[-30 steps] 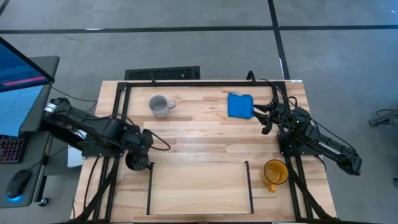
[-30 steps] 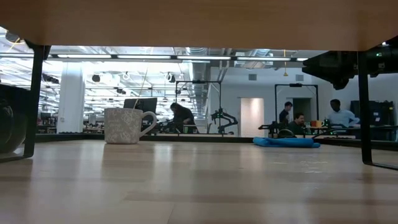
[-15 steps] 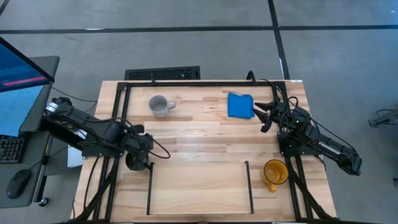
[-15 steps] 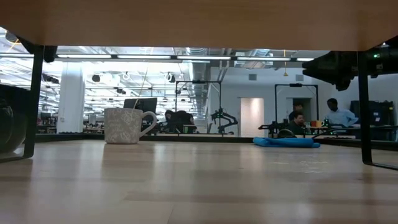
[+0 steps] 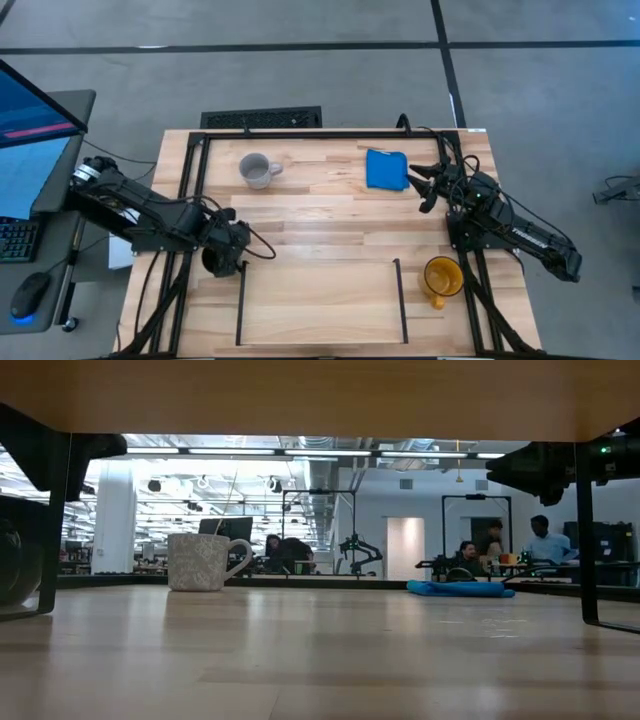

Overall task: Stack small to large cups/mugs on shelf
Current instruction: Put the black mug on the shelf

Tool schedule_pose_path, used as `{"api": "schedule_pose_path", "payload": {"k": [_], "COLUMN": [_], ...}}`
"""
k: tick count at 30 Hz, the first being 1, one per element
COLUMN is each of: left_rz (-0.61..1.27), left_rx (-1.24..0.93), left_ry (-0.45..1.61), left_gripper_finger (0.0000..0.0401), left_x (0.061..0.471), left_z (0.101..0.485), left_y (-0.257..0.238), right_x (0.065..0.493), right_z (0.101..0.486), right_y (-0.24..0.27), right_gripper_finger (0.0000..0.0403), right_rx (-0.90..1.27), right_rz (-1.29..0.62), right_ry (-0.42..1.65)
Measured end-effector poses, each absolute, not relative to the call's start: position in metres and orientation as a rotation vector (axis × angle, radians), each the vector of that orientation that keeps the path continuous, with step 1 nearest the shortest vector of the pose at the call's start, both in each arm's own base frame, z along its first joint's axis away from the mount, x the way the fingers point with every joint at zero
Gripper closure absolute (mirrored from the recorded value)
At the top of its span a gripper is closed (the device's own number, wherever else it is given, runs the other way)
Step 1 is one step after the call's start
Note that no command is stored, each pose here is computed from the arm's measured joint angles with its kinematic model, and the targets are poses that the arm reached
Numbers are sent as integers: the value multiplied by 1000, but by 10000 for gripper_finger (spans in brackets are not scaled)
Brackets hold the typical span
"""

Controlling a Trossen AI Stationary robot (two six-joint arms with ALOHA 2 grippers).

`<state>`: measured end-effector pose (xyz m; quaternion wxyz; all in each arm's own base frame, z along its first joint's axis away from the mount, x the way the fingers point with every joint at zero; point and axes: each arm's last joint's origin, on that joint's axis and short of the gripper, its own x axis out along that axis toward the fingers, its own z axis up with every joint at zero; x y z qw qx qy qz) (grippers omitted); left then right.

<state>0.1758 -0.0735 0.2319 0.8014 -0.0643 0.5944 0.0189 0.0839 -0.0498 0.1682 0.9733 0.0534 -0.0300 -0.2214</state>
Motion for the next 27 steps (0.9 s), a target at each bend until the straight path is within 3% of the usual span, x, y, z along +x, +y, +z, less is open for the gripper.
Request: {"api": "schedule_pose_path", "payload": {"k": [13,27], "left_rz": [-132,-44], "left_rx": [-82,-38], "left_ry": [1285,1384], "left_gripper_finger": [244,244], "left_x": [176,167], "left_z": [230,227], "left_y": [-77,-71], "right_x": [84,84], "right_z": [168,168], "right_y": [-50,-50], "right_gripper_finger": [211,210], "right_rx": [106,31], "right_rz": [-446,-449], "right_ry": [-60,-43]}}
